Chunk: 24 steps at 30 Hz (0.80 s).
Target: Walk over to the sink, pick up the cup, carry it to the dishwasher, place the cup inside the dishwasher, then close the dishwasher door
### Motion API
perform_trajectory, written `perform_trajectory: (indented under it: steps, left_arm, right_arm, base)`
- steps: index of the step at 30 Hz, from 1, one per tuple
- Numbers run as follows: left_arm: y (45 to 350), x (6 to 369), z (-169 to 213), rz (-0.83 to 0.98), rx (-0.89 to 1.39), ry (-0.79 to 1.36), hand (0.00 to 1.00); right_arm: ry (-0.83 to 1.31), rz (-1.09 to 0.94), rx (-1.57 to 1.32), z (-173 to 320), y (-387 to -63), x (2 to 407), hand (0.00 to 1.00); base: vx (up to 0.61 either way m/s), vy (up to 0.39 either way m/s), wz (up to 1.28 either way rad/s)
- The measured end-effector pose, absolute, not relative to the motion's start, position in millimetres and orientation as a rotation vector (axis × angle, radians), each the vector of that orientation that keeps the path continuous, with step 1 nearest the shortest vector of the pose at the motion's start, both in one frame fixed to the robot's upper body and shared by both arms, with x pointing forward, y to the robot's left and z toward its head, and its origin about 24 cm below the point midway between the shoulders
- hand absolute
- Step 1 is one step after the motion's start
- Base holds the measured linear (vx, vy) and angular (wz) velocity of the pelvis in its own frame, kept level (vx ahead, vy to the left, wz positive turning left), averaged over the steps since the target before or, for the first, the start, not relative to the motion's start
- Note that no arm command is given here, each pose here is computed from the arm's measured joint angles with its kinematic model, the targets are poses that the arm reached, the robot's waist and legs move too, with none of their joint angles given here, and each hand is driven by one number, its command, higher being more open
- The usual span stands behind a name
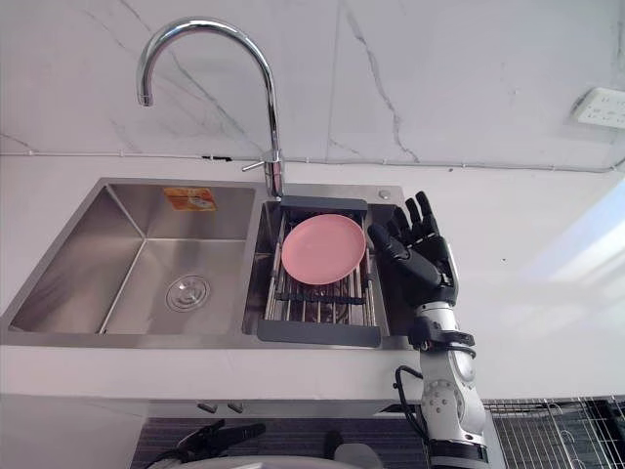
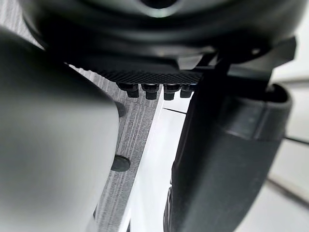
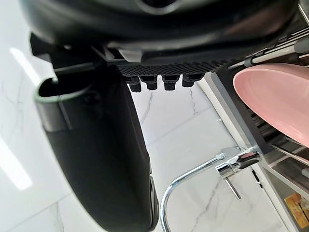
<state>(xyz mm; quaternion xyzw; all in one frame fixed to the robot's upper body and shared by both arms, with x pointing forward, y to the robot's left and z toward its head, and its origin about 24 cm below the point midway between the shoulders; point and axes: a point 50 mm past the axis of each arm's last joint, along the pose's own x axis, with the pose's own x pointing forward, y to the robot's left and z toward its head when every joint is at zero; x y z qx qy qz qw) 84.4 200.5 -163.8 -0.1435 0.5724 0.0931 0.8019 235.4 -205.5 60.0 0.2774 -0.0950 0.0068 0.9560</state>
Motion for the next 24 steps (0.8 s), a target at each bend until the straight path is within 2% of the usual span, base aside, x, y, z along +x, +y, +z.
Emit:
perform_trajectory:
  steps: [4,8,16,24]
  left_arm:
    - [205.6,75.8,-164.4,0.27,-0.402,1.237,1.0]
    - [205.9,67.5,-166.0,0.305,-0.455,1.279,1.0]
    - [207.5,60.9,-167.0,0.308,-0.445,1.324,1.0]
    - [203.7,69.6,-166.2,0.248,-0.41,1.303,1.0]
  right_arm:
    - [-0.195,-0.12,0.373,71.1,-214.1,245.3,1.0]
    - [-0.239,-0.198,0.061,93.5,-240.3,250.9,1.0]
    - [-0.196,0.045,-0.4,111.6,-234.8,258.4,1.0]
    - [-0.074,0.303,-0.502,83.3,-204.5,250.4,1.0]
  base:
    - [-0.04,-0.021,0.05]
    - [0.07,-0.036,-0.19]
    - [0.01,0.0,-0.18]
    - [-0.04,-0.007,-0.04]
